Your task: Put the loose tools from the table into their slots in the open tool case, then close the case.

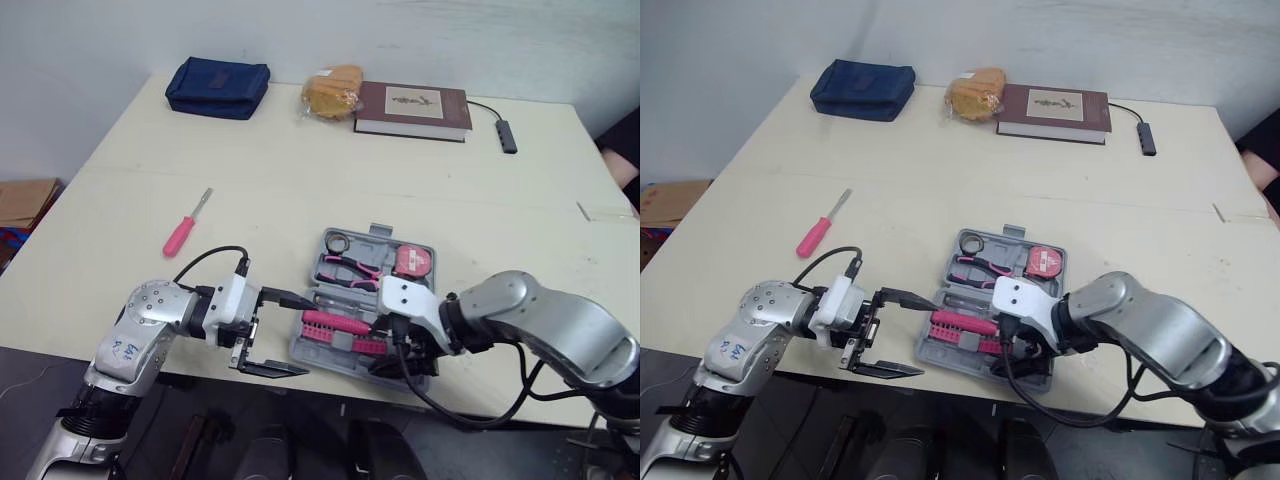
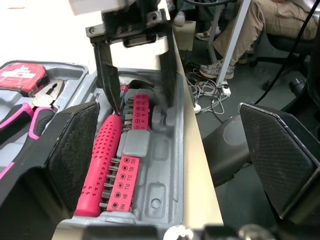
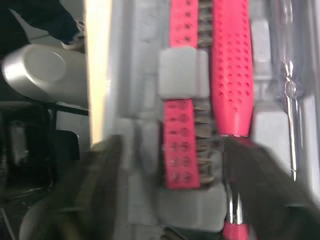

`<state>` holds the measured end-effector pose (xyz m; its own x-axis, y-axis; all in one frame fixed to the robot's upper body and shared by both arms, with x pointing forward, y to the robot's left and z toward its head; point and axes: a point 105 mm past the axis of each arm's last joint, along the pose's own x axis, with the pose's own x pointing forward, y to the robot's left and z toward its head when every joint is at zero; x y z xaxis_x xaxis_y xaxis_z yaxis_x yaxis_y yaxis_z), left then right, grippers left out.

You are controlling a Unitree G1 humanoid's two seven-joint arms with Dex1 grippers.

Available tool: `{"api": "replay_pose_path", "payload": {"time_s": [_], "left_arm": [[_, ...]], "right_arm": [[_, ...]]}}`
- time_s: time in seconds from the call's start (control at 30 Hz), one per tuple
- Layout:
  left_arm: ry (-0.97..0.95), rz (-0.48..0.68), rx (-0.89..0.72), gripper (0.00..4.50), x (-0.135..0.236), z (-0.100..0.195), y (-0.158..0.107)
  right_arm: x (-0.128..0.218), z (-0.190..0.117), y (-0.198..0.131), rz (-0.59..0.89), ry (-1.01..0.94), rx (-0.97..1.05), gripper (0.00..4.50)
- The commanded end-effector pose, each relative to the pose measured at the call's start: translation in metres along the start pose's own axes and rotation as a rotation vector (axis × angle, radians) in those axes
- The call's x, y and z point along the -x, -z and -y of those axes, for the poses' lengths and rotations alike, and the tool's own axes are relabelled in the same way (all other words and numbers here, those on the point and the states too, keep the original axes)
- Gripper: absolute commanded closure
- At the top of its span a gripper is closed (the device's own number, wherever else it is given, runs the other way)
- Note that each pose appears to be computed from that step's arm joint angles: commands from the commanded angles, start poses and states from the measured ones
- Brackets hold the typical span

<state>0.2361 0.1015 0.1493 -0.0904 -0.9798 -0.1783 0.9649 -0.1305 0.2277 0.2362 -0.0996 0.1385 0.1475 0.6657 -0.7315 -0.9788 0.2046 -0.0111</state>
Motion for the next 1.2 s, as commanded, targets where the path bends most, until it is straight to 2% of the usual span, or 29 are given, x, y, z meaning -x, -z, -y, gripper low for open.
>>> {"api": "replay_pose_path", "payload": {"time_s": [0.03,0.1,0.2,0.23,0.3,0.43,0.5,0.8,1.03,1.2], "left_arm": [[-0.003,0.005,-0.020,0.00,0.000,0.001,-0.005],[-0.006,0.005,-0.020,0.00,0.000,0.000,-0.004],[-0.014,0.006,-0.026,0.00,0.000,-0.002,-0.004],[-0.017,0.006,-0.028,0.00,0.000,-0.002,-0.004],[-0.017,0.007,-0.033,0.00,-0.001,-0.004,-0.004],[-0.017,0.007,-0.037,0.00,-0.001,-0.007,-0.005],[-0.015,0.006,-0.042,0.00,-0.002,-0.008,-0.005],[-0.022,-0.002,-0.052,0.00,0.000,-0.012,-0.005],[-0.027,-0.011,-0.055,0.00,0.001,-0.013,-0.005],[-0.029,-0.016,-0.057,0.00,0.002,-0.013,-0.004]], "right_arm": [[0.030,-0.010,-0.017,0.077,0.002,0.096,0.62],[0.038,-0.014,-0.017,0.129,-0.002,0.099,0.62],[0.041,-0.013,-0.028,0.307,0.026,0.162,0.62],[0.042,-0.013,-0.031,0.367,0.031,0.168,0.85],[0.039,-0.018,-0.031,0.464,0.006,0.190,1.49],[0.030,-0.011,-0.024,0.532,0.065,0.219,3.31],[0.022,-0.006,-0.018,0.571,0.090,0.196,4.38],[-0.008,0.000,0.022,0.451,0.106,0.256,4.46],[-0.029,0.004,0.059,0.331,0.123,0.179,4.46],[-0.041,-0.001,0.068,0.297,0.121,0.122,4.46]]}}
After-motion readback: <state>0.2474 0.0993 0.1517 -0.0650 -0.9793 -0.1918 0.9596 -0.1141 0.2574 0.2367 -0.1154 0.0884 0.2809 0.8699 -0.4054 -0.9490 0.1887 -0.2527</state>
